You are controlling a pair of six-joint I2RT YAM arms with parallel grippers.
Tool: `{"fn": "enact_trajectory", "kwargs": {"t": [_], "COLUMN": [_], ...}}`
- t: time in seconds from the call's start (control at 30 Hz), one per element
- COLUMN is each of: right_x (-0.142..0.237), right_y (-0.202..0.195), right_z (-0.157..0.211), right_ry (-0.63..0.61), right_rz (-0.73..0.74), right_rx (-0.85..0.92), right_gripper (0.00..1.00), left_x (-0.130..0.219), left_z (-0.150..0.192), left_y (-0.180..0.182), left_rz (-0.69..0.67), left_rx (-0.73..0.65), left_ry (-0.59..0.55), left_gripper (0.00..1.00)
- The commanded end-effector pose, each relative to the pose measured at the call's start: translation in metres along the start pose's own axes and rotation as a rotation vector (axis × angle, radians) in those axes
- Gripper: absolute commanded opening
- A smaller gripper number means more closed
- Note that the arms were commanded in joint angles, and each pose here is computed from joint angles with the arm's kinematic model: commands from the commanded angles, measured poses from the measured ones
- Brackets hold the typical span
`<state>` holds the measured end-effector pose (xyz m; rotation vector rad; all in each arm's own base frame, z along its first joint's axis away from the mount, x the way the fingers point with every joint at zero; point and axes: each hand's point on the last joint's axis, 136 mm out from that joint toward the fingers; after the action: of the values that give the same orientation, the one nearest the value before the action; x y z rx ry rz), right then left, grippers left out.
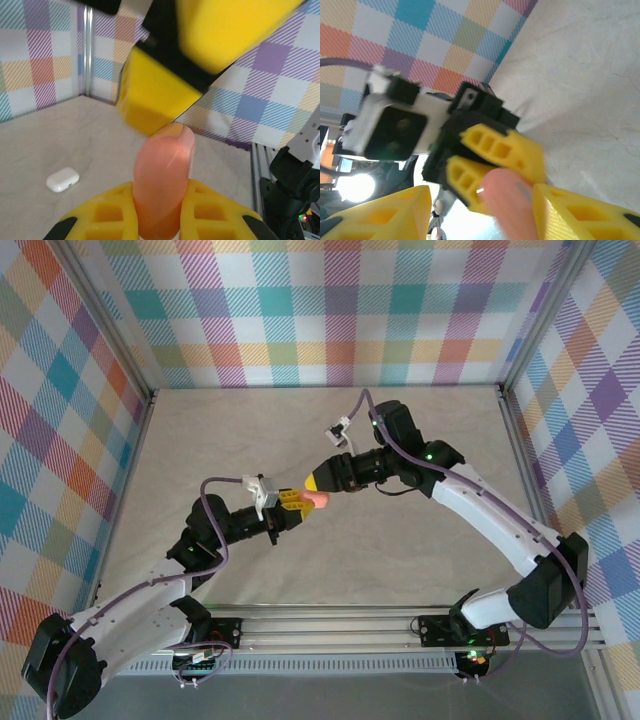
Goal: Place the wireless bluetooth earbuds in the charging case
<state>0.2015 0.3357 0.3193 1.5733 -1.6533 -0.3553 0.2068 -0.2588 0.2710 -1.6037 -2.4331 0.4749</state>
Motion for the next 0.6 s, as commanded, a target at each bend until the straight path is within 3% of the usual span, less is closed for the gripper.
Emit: {"fn": "enact_trajectory", "kwargs": {"t": [0.0,0.17,0.4,0.57], "right_x": [0.017,0.032,0.058,0.088], "right_y": [0.038,0.035,-0.039,-0.089], "right_z": [-0.005,-0.004,0.015,0.043], "right_ry": [-0.040,-0.085,-0.148,-0.187], "right_rz": [-0.082,0.030,0.428,0.677], "right_rx": [0.122,0.187,0.104,0.051], "right_gripper": [0.56,0.61,0.69,0.80], "left_x": [-0.002,-0.002,-0.006,-0.032], "left_z": [0.000,0.007,0.032,0.057], "left_y": [0.009,0.024,0.084,0.110], "left_rz": [-0.055,-0.130,-0.428,-0.482], "left_rx": [0.024,0.070,0.287,0.418], "left_ry": [-0.009,0.009,0.104,0.254], "left_gripper": [0.00,0.00,0.00,0.03]}}
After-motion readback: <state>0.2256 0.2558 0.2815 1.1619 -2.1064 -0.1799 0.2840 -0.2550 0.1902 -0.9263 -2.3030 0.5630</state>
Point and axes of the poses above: each hand's point on the last joint's axis, 136 mm out from that joint toward the fingers, its own x axis back along the fingers, its own y axis along the line the jaws close on, z = x × y, and after that the axes turned 13 degrees about x, right-handed
